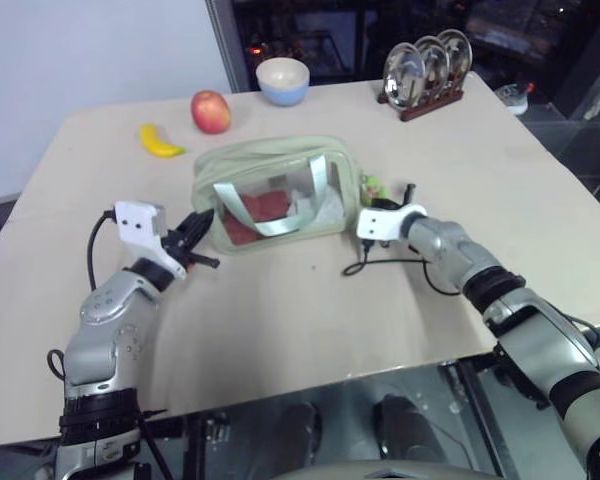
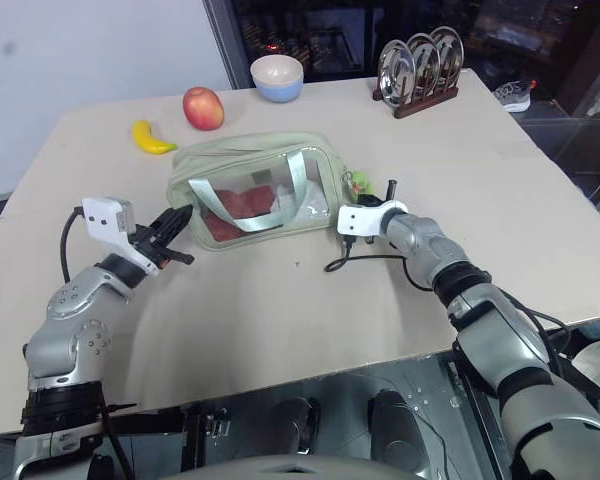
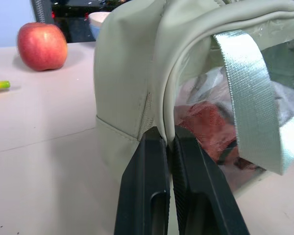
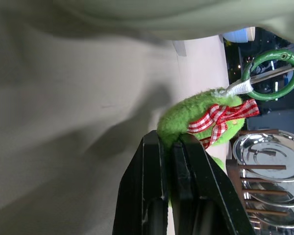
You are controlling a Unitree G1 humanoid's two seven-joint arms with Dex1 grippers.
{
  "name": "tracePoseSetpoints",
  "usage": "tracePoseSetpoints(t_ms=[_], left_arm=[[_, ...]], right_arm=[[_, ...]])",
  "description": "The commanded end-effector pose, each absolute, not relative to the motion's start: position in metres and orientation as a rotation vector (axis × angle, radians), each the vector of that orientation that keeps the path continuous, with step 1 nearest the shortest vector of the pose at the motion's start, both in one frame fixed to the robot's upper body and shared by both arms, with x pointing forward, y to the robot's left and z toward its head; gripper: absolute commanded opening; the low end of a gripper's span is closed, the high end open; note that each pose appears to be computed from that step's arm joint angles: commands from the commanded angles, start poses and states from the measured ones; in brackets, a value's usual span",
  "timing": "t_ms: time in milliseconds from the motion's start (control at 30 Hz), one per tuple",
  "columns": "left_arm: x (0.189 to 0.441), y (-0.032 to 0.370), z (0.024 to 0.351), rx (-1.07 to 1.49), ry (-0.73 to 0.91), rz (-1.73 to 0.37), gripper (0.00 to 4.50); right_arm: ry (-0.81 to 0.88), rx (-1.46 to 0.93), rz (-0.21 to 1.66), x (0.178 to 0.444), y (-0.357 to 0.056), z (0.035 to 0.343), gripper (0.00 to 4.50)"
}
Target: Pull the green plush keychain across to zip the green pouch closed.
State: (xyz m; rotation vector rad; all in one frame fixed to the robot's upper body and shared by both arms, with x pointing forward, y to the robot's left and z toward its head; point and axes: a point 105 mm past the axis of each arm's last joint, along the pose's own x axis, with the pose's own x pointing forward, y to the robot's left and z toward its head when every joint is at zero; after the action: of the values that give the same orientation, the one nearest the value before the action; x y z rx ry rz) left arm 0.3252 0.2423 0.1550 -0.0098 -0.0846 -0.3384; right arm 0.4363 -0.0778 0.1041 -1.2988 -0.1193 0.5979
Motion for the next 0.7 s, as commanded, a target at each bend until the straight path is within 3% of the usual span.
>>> tracePoseSetpoints(t_ms=[33,100,133,200,400,633,700], left_arm=[[0.310,0.229,0.181,0.048,-0.182,-0.446,0.00],[0.303,0.225,0.187,0.068,-0.207,-0.478,0.00],[0.299,0.222,0.189,0.065,-0.215,-0.500,0.35],[0.293,0.218,0.193,0.060,-0.225,-0.536,0.97],[0.267,0.213,0.195,0.052,-0.227,-0.604,3.67],[0.230,0.217,0.170,0.045,-0.039,-0.681,3.72],[0.221,0.218,0.164,0.050,0.003,-0.704,3.72]], right_arm=[[-0.043,-1.015,0.602,0.435,-0.091,0.114,0.11],[-0.054,-0.877,0.648,0.428,-0.090,0.132,0.11],[-0.062,-0.821,0.658,0.423,-0.092,0.141,0.76],[-0.067,-0.721,0.700,0.411,-0.096,0.154,1.52],[-0.019,-0.466,0.765,0.367,-0.121,0.175,4.31],[0.103,-0.416,0.869,0.314,-0.153,0.166,4.42],[0.116,-0.430,0.853,0.310,-0.161,0.166,4.42]])
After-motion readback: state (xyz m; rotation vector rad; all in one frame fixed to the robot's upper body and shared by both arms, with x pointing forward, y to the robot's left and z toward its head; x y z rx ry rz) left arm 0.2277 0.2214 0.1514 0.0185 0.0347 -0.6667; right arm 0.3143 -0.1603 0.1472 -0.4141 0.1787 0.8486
